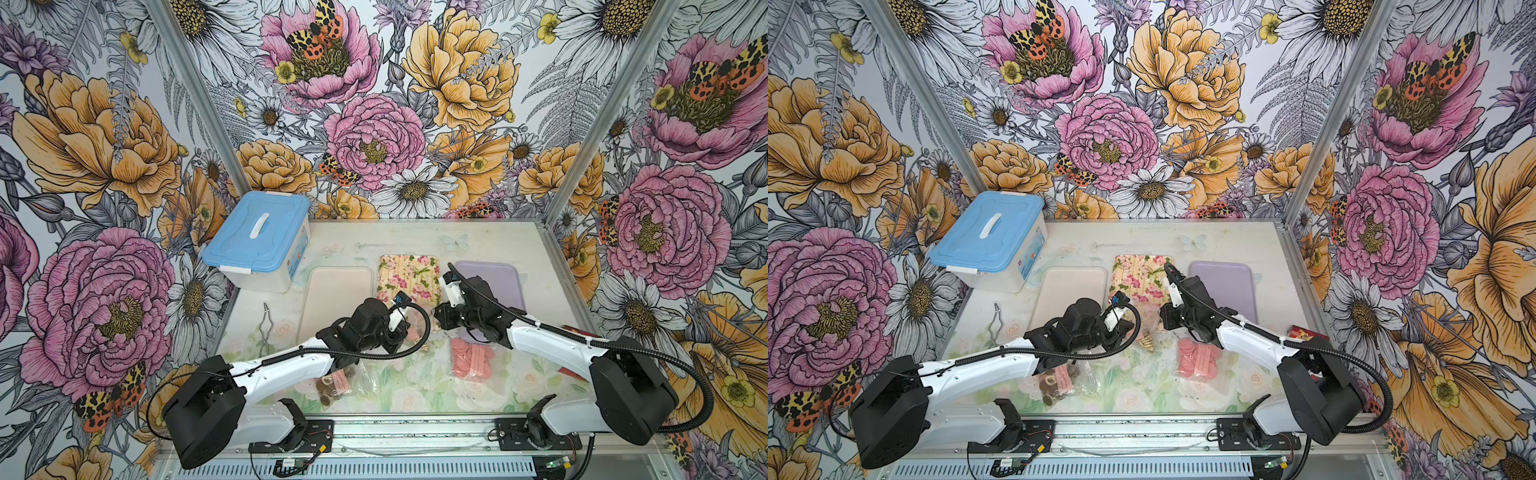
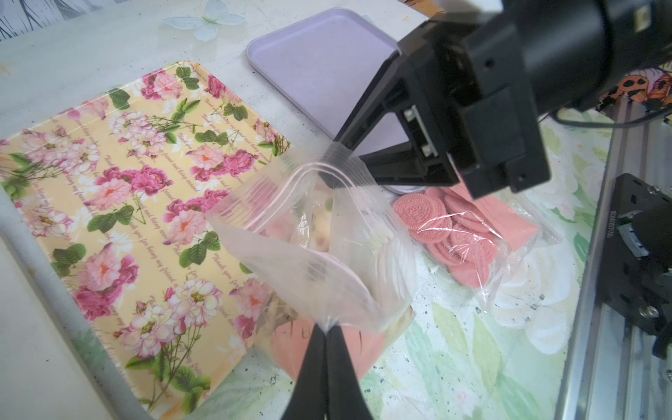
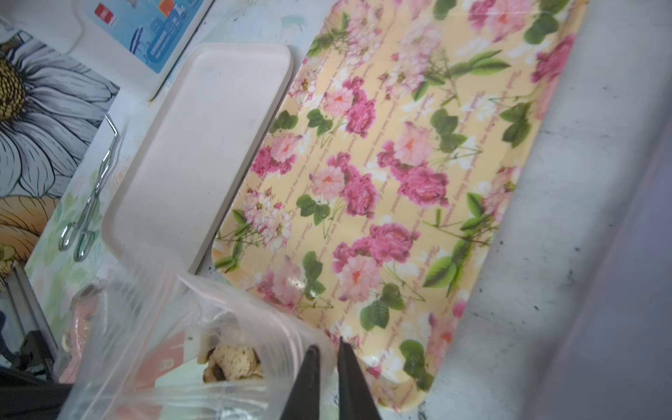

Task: Pour cookies out of the ziploc bag
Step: Adjust the ziploc bag on the tray.

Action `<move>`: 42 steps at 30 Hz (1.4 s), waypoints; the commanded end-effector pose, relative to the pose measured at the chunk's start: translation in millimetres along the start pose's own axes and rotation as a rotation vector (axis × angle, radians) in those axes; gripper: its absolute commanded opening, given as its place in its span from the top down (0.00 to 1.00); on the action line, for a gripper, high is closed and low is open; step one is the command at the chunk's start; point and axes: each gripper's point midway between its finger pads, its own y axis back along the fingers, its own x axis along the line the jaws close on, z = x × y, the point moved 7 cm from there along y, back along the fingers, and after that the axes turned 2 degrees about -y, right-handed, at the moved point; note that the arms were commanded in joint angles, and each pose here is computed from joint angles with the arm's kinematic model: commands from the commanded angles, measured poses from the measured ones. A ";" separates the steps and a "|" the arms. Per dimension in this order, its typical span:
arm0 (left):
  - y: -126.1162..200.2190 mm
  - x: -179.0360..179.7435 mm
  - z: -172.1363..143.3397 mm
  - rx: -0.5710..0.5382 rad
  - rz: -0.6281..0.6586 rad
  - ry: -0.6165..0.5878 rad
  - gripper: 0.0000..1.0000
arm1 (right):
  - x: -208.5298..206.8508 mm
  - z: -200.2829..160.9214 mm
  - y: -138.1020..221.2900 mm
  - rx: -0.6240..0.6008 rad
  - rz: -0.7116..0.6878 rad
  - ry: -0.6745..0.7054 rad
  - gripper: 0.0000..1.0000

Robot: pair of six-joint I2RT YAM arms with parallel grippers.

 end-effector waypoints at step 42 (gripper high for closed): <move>-46.8 102.4 53.2 0.046 0.488 0.267 0.59 | 19.6 -1.3 -46.8 0.016 -0.143 0.163 0.52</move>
